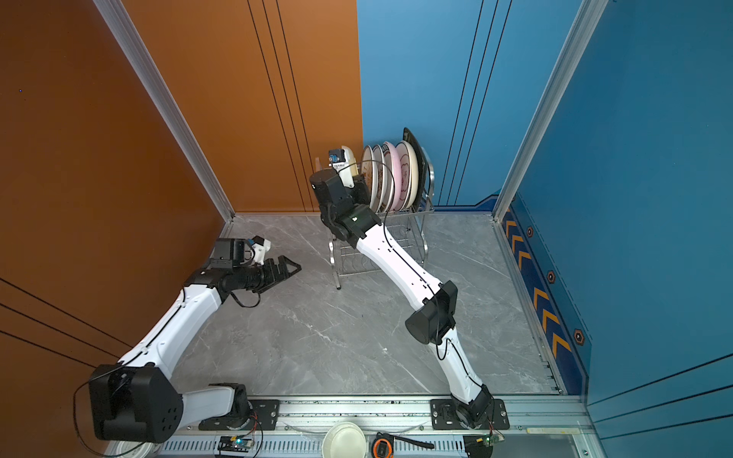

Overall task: Load the plates into the dish rack
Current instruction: 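Lower the yellow bear plate into the rack slot beside the sunburst plate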

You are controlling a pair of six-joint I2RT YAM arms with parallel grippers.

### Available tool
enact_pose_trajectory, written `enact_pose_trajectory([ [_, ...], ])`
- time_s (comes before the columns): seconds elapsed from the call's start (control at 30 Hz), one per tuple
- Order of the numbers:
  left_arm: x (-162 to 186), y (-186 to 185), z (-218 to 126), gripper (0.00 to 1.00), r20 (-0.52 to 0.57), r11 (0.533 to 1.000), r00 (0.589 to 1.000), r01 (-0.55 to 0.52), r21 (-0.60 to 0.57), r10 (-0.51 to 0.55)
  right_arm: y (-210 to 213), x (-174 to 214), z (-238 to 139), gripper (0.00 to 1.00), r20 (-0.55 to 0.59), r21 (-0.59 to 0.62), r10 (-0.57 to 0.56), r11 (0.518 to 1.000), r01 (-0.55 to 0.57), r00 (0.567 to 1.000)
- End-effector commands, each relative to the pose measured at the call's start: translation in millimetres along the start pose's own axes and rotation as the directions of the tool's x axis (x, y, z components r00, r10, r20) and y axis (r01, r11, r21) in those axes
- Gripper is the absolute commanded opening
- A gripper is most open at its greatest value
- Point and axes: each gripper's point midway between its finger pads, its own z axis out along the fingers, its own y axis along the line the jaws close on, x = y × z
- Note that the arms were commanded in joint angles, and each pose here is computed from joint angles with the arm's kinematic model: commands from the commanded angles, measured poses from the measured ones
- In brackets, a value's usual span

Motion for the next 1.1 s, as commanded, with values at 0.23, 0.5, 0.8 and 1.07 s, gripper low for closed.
enact_pose_trajectory([
  [0.23,2.9,3.7,-2.7,0.98,-0.003,1.0,1.0,-0.001,0.014,0.002,-7.4,-1.9,-0.9,0.3,-0.013,-0.006,0.04,0.999,-0.04,0.999],
  [0.5,1.4,4.4,-3.4,0.98,0.003,1.0,1.0,0.002,0.009,-0.002,-16.1,-18.8,-13.5,0.44,0.009,-0.035,0.051,0.998,-0.051,0.999],
  [0.8,-2.0,2.9,-5.1,0.98,0.02,1.0,1.0,0.0,0.002,0.0,-25.7,-35.2,-34.6,0.62,0.021,-0.086,0.062,0.995,-0.06,0.998],
  [1.07,-0.8,-0.2,-7.3,0.98,0.034,1.0,0.999,-0.006,-0.008,0.007,-34.4,-46.0,-60.7,0.77,0.014,-0.174,0.084,0.981,-0.08,0.996],
])
